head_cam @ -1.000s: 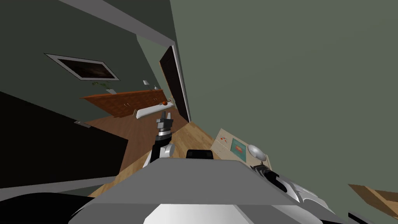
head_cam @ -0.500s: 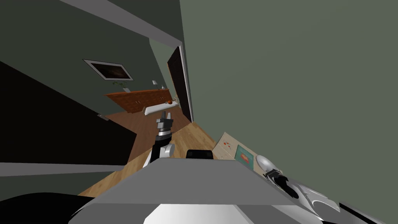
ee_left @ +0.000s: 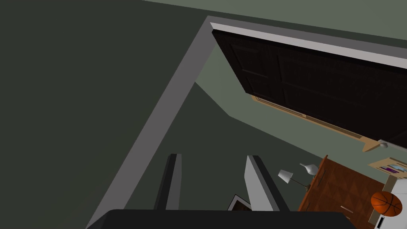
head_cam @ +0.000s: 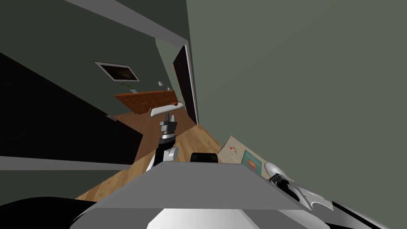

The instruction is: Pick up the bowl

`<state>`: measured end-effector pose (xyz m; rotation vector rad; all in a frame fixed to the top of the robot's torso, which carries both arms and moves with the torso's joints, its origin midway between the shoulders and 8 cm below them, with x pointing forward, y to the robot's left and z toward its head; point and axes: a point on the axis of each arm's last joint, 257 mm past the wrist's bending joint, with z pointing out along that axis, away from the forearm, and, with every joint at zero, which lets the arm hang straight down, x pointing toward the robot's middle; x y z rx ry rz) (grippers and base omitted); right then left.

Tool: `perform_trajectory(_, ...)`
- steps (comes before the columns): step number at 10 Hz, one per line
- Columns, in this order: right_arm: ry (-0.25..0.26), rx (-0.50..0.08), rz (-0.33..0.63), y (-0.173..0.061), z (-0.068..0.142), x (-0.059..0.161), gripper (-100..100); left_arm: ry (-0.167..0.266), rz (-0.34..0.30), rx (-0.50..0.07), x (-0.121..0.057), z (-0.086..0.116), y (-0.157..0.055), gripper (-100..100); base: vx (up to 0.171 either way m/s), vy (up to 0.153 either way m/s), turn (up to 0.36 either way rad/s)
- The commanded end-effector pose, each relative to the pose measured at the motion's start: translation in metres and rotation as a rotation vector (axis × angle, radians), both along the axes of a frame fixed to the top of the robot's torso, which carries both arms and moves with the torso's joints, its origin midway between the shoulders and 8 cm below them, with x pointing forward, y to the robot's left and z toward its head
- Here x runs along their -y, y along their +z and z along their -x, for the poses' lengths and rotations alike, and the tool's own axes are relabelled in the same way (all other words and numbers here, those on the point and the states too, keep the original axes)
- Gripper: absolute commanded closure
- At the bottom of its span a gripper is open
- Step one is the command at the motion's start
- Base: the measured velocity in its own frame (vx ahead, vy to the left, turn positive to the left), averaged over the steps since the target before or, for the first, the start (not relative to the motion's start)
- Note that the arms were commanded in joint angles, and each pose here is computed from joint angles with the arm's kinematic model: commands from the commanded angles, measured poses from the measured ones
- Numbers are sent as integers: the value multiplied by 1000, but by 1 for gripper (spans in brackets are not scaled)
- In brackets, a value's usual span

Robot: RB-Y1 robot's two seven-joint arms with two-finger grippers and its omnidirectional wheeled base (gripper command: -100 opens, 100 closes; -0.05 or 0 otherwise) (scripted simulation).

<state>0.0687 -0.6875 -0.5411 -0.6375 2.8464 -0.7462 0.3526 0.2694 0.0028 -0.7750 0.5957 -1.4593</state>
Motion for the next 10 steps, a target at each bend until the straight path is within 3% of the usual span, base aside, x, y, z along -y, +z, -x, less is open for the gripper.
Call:
perform_trajectory(1, -6, -1, 1, -8, -2, -9, -100, 0, 0, 0, 0, 0, 0, 0, -36, -39, 121)
perform_trajectory(4, -16, 0, 1, -15, -4, -16, -100, 0, 0, 0, 0, 0, 0, 0, -23, -25, 78)
perform_trajectory(5, -13, -1, 1, -15, -4, -16, 100, 0, 0, 0, 0, 0, 0, 0, 0, 0, 0)
perform_trajectory(9, -17, 2, 4, -14, -5, -14, 100, 0, 0, 0, 0, 0, 0, 0, 0, 0, 0)
perform_trajectory(10, -17, 2, 4, -14, -5, -14, 0, 0, 0, 0, 0, 0, 0, 0, 0, 0, 0)
